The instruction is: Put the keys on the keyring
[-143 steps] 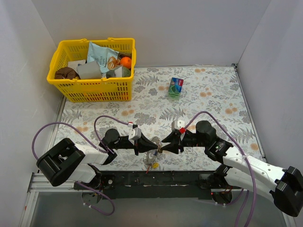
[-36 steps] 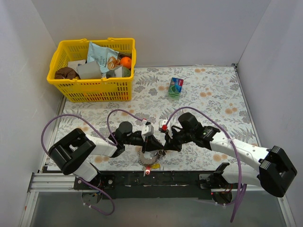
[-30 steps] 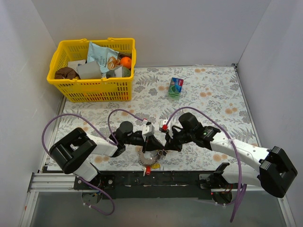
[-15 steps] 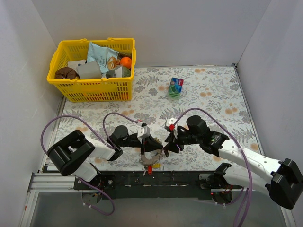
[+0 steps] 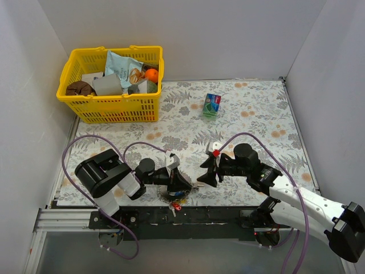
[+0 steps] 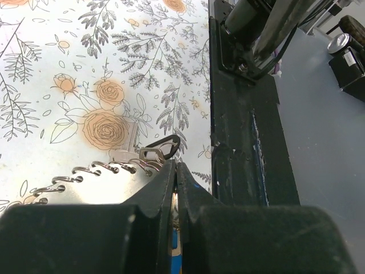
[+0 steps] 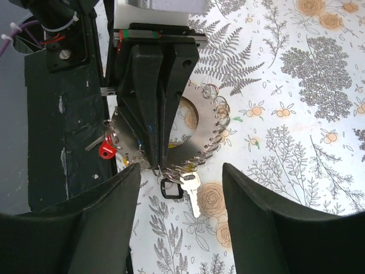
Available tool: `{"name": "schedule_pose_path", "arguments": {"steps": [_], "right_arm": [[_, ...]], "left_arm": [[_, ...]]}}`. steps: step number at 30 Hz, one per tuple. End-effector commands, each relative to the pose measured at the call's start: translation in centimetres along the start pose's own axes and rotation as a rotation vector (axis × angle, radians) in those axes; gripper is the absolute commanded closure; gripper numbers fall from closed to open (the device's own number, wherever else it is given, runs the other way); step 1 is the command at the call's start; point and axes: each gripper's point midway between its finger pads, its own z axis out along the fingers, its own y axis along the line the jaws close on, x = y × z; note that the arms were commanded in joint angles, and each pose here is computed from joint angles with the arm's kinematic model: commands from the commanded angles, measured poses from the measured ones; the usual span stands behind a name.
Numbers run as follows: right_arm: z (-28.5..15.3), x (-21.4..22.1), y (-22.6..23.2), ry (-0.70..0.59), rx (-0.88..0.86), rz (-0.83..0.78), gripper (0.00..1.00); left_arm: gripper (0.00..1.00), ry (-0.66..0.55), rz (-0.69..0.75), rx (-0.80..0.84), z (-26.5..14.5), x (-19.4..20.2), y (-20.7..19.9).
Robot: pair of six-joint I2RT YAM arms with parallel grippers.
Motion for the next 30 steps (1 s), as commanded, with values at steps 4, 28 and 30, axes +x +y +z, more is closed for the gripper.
{"name": "schedule_pose_path", "arguments": {"steps": [4,28,30], "right_arm": [[0.3,-1.3,1.7,-0.056,-0.113,-0.013,0.43],[1.0,-2.8,3.7,-0.093,-0.270,-0.004,0.67],[1.0,-2.7,3.5,-0.090,-0.259,-0.006,0.68]], "left_arm": [[1.00,-0.409,0.454,0.140,-1.1,-11.1,-5.1],[1.00,-0.518,0.584,0.201,-2.2,-15.3,-8.3],[1.00,-0.526,0.596,0.204,-2.3,-15.6,-8.5]]}}
